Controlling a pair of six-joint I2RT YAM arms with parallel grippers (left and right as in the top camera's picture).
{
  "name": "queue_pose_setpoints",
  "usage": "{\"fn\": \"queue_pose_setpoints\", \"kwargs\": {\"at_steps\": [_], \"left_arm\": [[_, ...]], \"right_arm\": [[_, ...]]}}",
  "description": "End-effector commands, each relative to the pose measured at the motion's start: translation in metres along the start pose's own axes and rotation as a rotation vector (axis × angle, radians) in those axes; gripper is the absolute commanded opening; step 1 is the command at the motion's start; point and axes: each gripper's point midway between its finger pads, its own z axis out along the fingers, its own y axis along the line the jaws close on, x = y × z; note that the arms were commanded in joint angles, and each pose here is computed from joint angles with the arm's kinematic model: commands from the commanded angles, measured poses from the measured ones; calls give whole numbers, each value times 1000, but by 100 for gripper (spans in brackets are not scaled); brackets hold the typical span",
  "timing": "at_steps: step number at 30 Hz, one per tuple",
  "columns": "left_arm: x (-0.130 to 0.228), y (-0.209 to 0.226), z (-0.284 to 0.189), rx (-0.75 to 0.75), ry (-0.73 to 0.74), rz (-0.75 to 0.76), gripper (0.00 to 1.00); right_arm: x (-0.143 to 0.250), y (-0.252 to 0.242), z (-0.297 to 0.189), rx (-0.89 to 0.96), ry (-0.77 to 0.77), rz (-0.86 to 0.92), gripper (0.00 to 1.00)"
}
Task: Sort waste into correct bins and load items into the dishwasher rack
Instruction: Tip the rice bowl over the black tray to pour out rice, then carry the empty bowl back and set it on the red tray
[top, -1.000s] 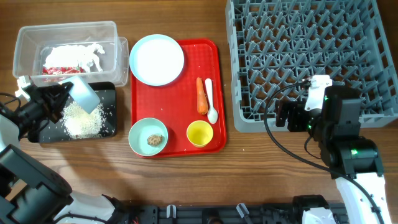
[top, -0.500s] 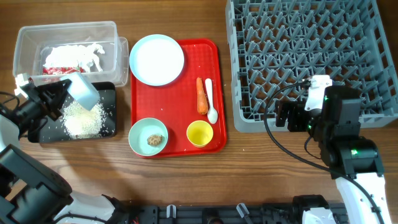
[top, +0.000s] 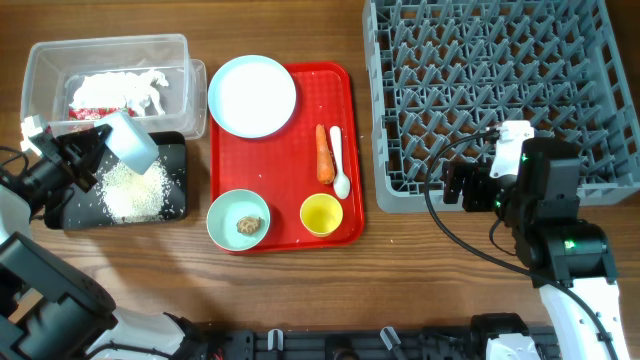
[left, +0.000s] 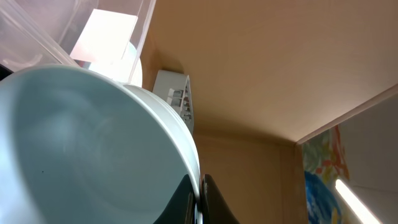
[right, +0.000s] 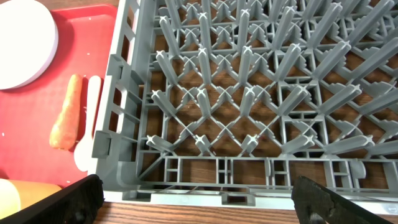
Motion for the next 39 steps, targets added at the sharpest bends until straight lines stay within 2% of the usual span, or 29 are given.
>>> {"fn": "queue_pose_setpoints", "kwargs": {"at_steps": [1, 11, 16, 22, 25, 31, 32, 36, 39], "left_arm": [[0, -2, -2, 32, 6, -16, 4], [-2, 1, -1, 10, -1, -11, 4], [8, -6, 10, 20, 42, -2, 4], [42, -31, 48, 8, 158, 143, 4], [66, -33, 79, -82, 211, 238, 4], [115, -9, 138, -290, 317, 387, 4], [128, 4, 155, -374, 331, 446, 4], [139, 32, 182, -583, 290, 613, 4], [148, 44, 198, -675, 267, 720, 4]], "right_arm": [[-9, 4, -5, -15, -21, -13, 100], [-9, 4, -5, -15, -22, -13, 100], [-9, 4, -5, -15, -21, -13, 100], [-9, 4, -5, -14, -21, -14, 100], [-9, 4, -5, -14, -22, -13, 100], [-9, 4, -5, -14, -23, -13, 100], [-10, 4, -5, -15, -24, -13, 100], [-10, 4, -5, -15, -24, -14, 100], [-10, 4, -5, -15, -26, -14, 100]]}}
